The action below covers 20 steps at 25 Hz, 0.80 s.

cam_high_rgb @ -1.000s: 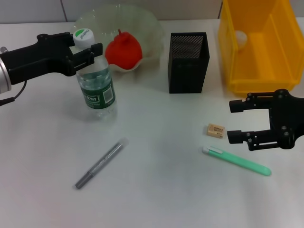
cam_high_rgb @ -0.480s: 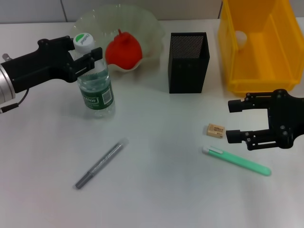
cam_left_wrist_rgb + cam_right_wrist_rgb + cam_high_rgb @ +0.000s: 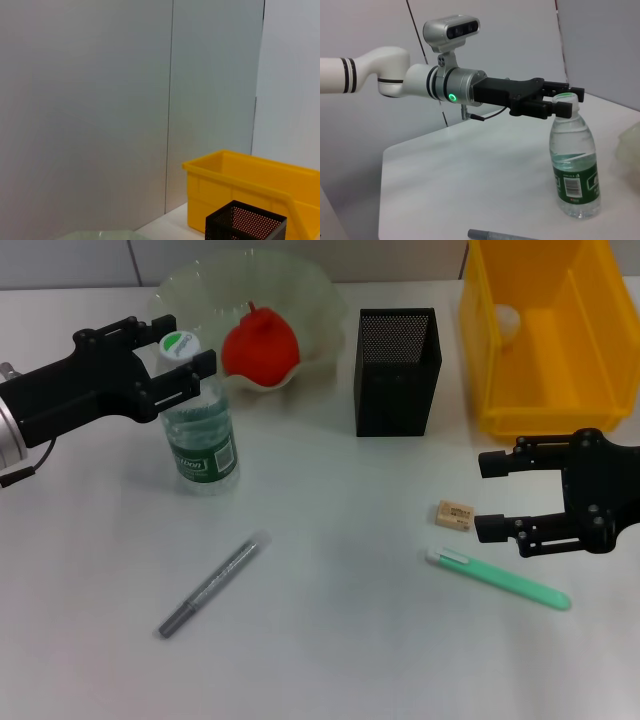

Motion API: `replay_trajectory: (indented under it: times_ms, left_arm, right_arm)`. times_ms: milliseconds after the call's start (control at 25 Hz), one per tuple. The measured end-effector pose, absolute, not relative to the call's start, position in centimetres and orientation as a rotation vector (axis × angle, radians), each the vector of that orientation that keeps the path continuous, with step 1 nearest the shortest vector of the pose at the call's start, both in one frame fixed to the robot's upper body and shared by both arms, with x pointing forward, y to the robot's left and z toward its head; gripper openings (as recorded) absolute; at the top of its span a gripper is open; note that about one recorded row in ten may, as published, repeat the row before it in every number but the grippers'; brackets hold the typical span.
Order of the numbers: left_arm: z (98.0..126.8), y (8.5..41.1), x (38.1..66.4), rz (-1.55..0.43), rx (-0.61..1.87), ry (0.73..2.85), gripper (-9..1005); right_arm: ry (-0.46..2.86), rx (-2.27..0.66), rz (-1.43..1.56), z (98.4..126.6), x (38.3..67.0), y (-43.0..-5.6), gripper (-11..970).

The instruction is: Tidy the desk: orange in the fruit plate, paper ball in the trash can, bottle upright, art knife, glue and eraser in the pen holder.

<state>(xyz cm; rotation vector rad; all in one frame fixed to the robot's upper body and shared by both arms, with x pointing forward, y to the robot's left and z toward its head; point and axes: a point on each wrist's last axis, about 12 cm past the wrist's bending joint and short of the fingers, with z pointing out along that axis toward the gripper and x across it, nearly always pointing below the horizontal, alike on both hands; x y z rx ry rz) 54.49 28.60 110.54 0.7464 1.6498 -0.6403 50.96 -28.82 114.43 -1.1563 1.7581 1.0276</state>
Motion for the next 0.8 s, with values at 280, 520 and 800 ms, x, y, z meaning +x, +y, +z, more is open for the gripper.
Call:
replay_trajectory:
  times_ms: [280,520,800]
  left_arm:
    - [111.1,28.8,54.4,-0.658,0.739,1.618,704]
    - [112.6,30.7,53.6,-0.703,0.673,1.535,850]
    - [113.7,33.8,51.1,-0.788,0.726,1.500,876]
  right_arm:
    - [1.759,-1.155,1.028,114.4,50.9,-28.8,754]
    - [1.764,-1.155,1.022,114.6,51.0,-28.9,754]
    - [1.814,-1.139,0.962,115.9,51.7,-28.8,753]
